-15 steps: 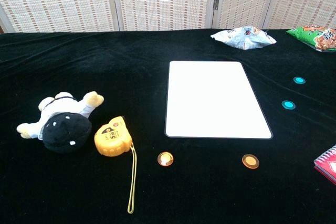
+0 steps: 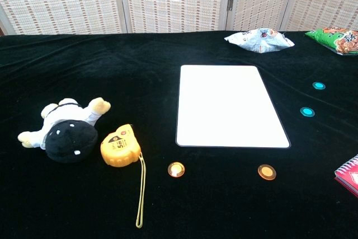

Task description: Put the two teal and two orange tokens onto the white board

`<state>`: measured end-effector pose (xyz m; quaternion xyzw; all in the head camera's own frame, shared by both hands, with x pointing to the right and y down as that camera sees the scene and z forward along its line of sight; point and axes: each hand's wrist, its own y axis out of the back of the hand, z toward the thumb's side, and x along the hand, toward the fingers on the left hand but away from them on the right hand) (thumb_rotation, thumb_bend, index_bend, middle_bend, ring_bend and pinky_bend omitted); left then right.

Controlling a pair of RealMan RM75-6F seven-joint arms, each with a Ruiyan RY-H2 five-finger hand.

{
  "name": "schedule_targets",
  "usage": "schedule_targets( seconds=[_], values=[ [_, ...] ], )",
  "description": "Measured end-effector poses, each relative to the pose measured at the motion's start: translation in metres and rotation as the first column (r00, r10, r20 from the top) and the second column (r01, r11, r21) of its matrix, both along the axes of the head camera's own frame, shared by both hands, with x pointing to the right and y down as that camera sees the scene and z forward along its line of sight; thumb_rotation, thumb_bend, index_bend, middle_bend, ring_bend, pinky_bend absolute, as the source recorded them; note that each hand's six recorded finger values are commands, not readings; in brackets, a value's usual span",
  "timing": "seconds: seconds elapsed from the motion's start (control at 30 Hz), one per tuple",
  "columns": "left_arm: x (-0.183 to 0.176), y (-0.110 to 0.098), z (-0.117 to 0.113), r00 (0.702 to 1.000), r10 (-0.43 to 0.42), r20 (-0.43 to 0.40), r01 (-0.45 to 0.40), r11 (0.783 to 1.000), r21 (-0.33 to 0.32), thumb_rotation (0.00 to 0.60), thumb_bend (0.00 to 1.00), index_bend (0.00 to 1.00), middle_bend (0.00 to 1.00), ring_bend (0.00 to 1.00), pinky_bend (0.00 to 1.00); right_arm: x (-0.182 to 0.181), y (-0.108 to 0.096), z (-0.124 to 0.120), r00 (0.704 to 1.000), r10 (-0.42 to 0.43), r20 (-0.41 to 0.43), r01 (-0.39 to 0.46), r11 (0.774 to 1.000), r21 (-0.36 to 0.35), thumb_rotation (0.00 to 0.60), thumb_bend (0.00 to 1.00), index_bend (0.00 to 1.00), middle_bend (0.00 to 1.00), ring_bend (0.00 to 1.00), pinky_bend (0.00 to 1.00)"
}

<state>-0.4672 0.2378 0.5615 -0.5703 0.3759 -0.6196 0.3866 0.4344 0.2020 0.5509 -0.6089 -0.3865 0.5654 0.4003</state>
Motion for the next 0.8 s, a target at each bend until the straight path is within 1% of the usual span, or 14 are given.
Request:
schedule_targets(
  seconds=[0.13, 0.2, 0.27, 0.33, 0.53, 0.67, 0.8],
  values=[
    [0.000, -0.001, 0.000, 1.000, 0.000, 0.000, 0.000, 1.000, 0.001, 0.600, 0.14, 0.00, 0.00, 0.00, 0.00, -0.005, -0.005, 0.000, 1.000, -0.018, 0.003, 0.018, 1.000, 0.006, 0.600, 0.29, 0.05, 0.04, 0.10, 0.00],
    [0.000, -0.001, 0.000, 1.000, 0.001, -0.002, -0.001, 1.000, 0.003, 0.600, 0.14, 0.00, 0.00, 0.00, 0.00, -0.009, -0.008, 0.002, 0.999, -0.033, 0.003, 0.033, 0.999, 0.004, 0.600, 0.29, 0.10, 0.05, 0.10, 0.00],
    [0.001, -0.001, -0.001, 1.000, 0.001, -0.004, -0.001, 1.000, 0.005, 0.600, 0.14, 0.00, 0.00, 0.00, 0.00, -0.015, -0.012, 0.005, 0.999, -0.051, 0.003, 0.051, 0.999, -0.002, 0.600, 0.29, 0.16, 0.04, 0.06, 0.00],
    [0.000, -0.001, -0.001, 1.000, 0.000, -0.005, 0.000, 1.000, 0.007, 0.600, 0.14, 0.00, 0.00, 0.00, 0.00, -0.021, -0.017, 0.010, 0.998, -0.069, 0.004, 0.069, 0.998, -0.009, 0.600, 0.29, 0.20, 0.03, 0.01, 0.00],
    [-0.001, 0.001, -0.002, 1.000, -0.005, -0.008, 0.005, 1.000, 0.007, 0.600, 0.14, 0.00, 0.00, 0.00, 0.00, -0.049, -0.031, 0.034, 0.990, -0.138, 0.022, 0.139, 0.988, -0.061, 0.600, 0.29, 0.28, 0.03, 0.00, 0.00],
    [-0.001, 0.001, -0.003, 1.000, -0.004, -0.010, 0.004, 1.000, 0.011, 0.600, 0.14, 0.00, 0.00, 0.00, 0.00, -0.070, -0.039, 0.058, 0.983, -0.176, 0.043, 0.180, 0.976, -0.118, 0.600, 0.29, 0.29, 0.02, 0.00, 0.00],
    [-0.001, 0.001, -0.004, 1.000, -0.003, -0.016, 0.003, 1.000, 0.009, 0.600, 0.14, 0.00, 0.00, 0.00, 0.00, -0.086, -0.046, 0.084, 0.979, -0.196, 0.050, 0.202, 0.962, -0.183, 0.600, 0.29, 0.29, 0.02, 0.00, 0.00]
  ],
)
